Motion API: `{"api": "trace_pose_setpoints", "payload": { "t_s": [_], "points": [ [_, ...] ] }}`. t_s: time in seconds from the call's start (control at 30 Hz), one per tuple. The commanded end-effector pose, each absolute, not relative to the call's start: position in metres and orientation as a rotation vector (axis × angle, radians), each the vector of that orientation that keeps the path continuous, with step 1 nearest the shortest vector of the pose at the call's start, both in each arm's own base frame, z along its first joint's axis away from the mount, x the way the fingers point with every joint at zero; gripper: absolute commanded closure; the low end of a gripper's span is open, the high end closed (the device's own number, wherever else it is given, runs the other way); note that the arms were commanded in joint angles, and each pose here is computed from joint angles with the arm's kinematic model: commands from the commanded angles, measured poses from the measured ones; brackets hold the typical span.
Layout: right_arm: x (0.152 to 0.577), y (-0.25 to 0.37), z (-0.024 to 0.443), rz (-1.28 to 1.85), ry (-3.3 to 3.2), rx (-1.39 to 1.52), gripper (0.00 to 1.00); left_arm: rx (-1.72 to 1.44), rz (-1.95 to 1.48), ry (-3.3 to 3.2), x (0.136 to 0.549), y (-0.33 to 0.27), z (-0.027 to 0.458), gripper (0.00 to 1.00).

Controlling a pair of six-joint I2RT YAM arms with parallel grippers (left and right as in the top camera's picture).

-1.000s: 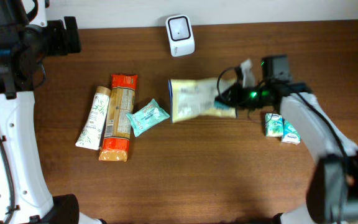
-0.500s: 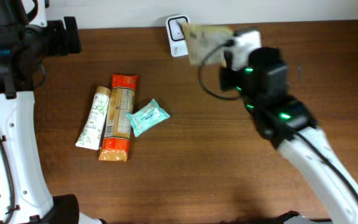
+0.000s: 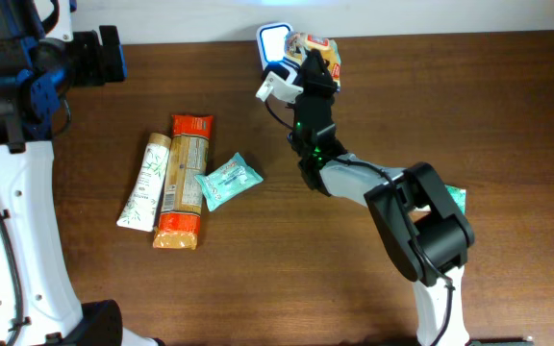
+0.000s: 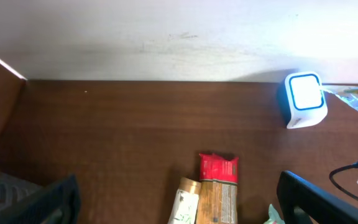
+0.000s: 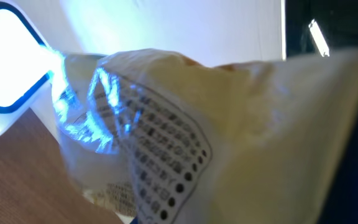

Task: Scan the item barcode
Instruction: 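Hold the snack bag barcode in front of the scanner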

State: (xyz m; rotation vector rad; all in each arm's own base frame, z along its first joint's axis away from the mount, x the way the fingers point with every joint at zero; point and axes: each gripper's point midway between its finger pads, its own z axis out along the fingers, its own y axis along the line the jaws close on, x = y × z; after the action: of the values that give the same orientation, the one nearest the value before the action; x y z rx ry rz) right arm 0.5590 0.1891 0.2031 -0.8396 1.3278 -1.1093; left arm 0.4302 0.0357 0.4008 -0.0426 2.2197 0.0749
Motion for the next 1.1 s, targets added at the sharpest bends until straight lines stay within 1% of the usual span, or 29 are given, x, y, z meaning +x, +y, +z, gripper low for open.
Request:
{"api": "trace_pose_setpoints", "payload": {
  "t_s": [0.0, 0.13, 0.2, 0.27, 0.57, 0.73, 0.8, 0.87, 0.97, 1.03, 1.07],
  "points": [
    [0.565, 0.195, 0.243, -1.097, 1.241, -0.782, 0.96, -0.031, 0.086, 2.203, 0.428, 0.036, 0.408, 0.01],
    [0.578, 0.194, 0.259, -1.092, 1.23, -0.796, 0.96, -0.031, 0.086, 2.203, 0.428, 0.036, 0.408, 0.01],
    [0.586, 0.198, 0.26, -1.077, 1.229, -0.846, 0.96, -0.031, 0.086, 2.203, 0.428, 0.036, 0.408, 0.01],
    [0.589, 0.198, 0.264, -1.058, 1.234, -0.835, 0.96, -0.031, 0.086, 2.203, 0.428, 0.036, 0.408, 0.01],
    [0.591, 0.193, 0.26, -1.065, 1.252, -0.838, 0.96, -0.031, 0.086, 2.203, 0.428, 0.036, 0.408, 0.01],
    [0.588, 0.187, 0.262, -1.101, 1.284, -0.79, 0.96, -0.031, 0.086, 2.203, 0.428, 0.036, 0.408, 0.01],
    [0.584, 0.194, 0.267, -1.056, 1.282, -0.762, 0.96, -0.031, 0.086, 2.203, 0.428, 0.036, 0.408, 0.01],
    [0.576, 0.192, 0.294, -0.942, 1.291, -0.619, 0.96, -0.031, 0.086, 2.203, 0.428, 0.036, 0.408, 0.01],
    [0.557, 0.187, 0.343, -0.909, 1.251, -0.523, 0.96, -0.031, 0.086, 2.203, 0.428, 0.036, 0.408, 0.01],
    [0.54, 0.187, 0.371, -0.83, 1.259, -0.421, 0.96, -0.031, 0.086, 2.203, 0.428, 0.036, 0.408, 0.01],
    [0.532, 0.193, 0.38, -0.788, 1.279, -0.433, 0.96, -0.031, 0.086, 2.203, 0.428, 0.036, 0.408, 0.01]
  ]
}}
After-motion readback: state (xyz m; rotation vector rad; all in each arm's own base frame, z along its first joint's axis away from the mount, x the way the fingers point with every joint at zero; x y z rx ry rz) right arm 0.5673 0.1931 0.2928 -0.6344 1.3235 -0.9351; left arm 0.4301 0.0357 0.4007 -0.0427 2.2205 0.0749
